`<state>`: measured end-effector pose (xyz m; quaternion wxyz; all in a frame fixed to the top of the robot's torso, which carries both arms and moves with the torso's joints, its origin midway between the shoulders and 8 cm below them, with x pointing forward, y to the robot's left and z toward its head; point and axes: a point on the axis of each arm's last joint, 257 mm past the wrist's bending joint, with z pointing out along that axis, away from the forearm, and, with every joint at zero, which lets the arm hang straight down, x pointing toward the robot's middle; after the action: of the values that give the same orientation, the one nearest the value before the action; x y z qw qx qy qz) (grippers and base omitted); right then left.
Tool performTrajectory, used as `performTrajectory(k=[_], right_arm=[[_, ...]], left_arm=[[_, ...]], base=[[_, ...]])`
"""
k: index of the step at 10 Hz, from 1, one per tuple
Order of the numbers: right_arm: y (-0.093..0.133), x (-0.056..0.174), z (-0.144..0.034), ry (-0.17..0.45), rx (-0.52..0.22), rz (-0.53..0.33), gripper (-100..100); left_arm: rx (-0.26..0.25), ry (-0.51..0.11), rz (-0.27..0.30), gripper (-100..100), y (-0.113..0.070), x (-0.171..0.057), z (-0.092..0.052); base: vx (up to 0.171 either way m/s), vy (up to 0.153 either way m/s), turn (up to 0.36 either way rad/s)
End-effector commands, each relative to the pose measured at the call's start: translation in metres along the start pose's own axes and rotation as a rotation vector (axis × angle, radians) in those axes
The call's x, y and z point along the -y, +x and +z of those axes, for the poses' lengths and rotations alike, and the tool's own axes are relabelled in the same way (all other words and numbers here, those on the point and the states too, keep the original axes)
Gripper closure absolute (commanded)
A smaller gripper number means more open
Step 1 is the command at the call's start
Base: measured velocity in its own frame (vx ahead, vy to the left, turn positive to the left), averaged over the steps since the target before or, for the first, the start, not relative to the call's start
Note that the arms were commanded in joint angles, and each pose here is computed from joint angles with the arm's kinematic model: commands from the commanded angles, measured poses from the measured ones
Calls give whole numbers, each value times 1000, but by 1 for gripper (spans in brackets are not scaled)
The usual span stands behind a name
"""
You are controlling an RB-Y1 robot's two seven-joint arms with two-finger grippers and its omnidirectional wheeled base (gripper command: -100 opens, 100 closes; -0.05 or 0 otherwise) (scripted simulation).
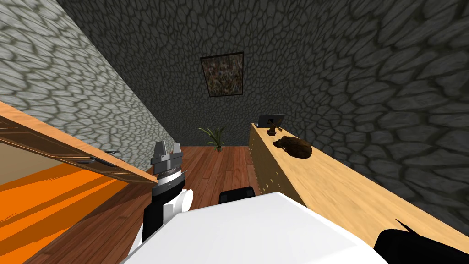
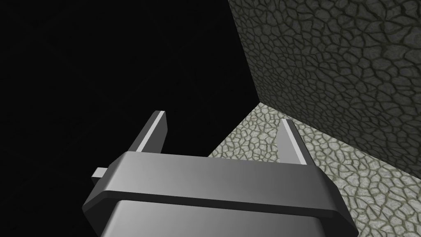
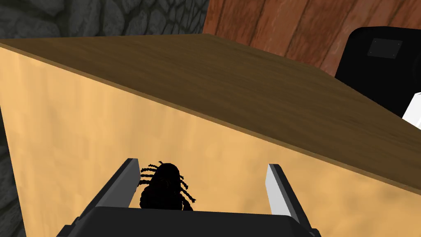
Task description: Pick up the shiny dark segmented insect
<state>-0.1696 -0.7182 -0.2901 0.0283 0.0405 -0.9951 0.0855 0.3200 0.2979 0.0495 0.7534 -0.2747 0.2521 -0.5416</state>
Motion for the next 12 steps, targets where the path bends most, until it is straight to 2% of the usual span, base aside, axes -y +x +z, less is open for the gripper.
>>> performTrajectory(k=[1, 2, 3, 4, 5, 7, 8, 9, 12], right_arm=[[-4, 1, -2, -4, 1, 10, -100], [-13, -5, 1, -22, 21, 24, -100], [-9, -2, 0, -12, 12, 16, -100], [-10, -3, 1, -14, 14, 17, 0], [-2, -11, 9, -13, 13, 26, -100], [6, -19, 18, -13, 12, 34, -100], [3, -15, 16, -14, 13, 31, -100], [4, -15, 17, -13, 12, 31, 100], [4, -16, 17, -15, 13, 33, 100]], left_arm=[[0, 0, 0, 0, 0, 0, 0], [0, 0, 0, 0, 0, 0, 0], [0, 0, 0, 0, 0, 0, 0], [0, 0, 0, 0, 0, 0, 0], [0, 0, 0, 0, 0, 0, 0], [0, 0, 0, 0, 0, 0, 0], [0, 0, 0, 0, 0, 0, 0], [0, 0, 0, 0, 0, 0, 0], [0, 0, 0, 0, 0, 0, 0]], base=[[161, -82, 73], [160, -156, 107], [73, -86, 43], [14, -14, 2], [13, -26, 60], [15, -42, 54], [5, -17, 8], [0, 0, 0], [0, 0, 0]])
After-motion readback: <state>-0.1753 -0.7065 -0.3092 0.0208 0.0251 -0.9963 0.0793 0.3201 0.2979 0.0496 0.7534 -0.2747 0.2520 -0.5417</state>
